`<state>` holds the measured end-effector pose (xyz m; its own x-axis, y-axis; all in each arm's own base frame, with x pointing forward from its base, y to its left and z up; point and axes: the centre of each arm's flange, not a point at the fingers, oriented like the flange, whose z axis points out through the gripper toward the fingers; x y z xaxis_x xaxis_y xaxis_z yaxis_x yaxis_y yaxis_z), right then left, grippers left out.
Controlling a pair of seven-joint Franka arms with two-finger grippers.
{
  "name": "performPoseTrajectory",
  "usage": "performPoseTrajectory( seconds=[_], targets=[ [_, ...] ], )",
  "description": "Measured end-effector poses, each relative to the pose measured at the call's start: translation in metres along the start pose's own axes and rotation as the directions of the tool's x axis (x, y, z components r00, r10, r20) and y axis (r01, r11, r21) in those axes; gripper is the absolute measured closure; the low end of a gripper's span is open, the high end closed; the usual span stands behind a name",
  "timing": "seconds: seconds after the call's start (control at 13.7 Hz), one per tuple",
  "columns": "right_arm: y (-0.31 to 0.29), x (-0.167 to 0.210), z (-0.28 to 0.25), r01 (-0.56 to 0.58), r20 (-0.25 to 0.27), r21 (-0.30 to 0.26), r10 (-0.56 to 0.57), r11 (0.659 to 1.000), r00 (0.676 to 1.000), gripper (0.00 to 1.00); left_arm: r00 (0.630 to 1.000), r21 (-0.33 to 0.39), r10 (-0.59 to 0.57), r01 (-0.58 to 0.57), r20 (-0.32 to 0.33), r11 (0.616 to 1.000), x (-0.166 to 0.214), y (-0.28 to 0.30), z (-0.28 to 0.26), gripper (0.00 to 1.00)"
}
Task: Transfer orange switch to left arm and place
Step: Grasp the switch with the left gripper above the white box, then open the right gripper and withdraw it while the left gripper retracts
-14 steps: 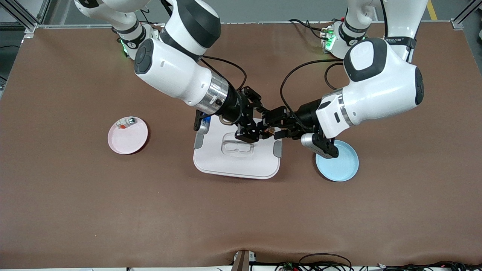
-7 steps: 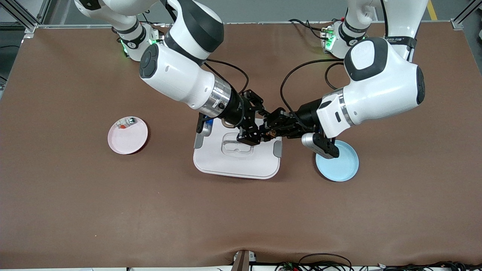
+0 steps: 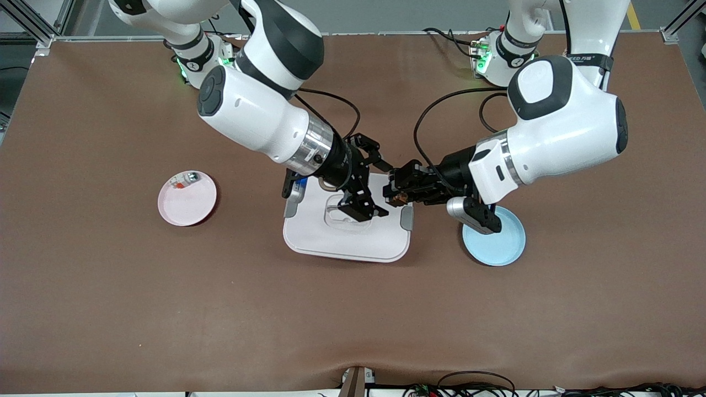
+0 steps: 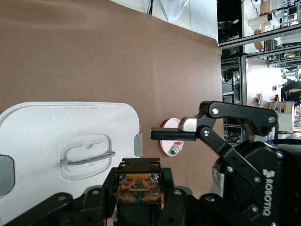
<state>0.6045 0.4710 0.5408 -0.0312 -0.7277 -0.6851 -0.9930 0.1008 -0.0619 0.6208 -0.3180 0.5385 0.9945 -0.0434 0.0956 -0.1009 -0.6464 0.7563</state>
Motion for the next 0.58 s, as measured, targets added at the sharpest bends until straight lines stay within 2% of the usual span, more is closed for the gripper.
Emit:
performPoseTrajectory(
  seconds=[0.22,0.37,0.44,0.58],
  targets=[
    [-0.009,0.02,-0.01,0.144,-0.045,-0.1,-0.149,0.985,0.988,0.0,1.0,-0.002,0.014,-0.014,0.024,1.0,-0.006,0.008,-0.034,0.59],
    [-0.019,0.035,-0.031,0.257,-0.049,-0.18,-0.27,0.949,0.962,0.0,0.998,0.037,0.029,-0.032,0.055,0.999,-0.012,0.006,-0.07,0.59],
    [-0.023,0.043,-0.044,0.327,-0.04,-0.225,-0.344,0.918,0.938,0.0,0.997,0.061,0.029,-0.033,0.07,0.998,-0.014,0.0,-0.092,0.59],
    [-0.031,0.062,-0.069,0.479,0.007,-0.313,-0.502,0.82,0.865,0.0,0.996,0.088,0.002,-0.01,0.094,0.996,-0.02,-0.017,-0.139,0.59]
  ],
)
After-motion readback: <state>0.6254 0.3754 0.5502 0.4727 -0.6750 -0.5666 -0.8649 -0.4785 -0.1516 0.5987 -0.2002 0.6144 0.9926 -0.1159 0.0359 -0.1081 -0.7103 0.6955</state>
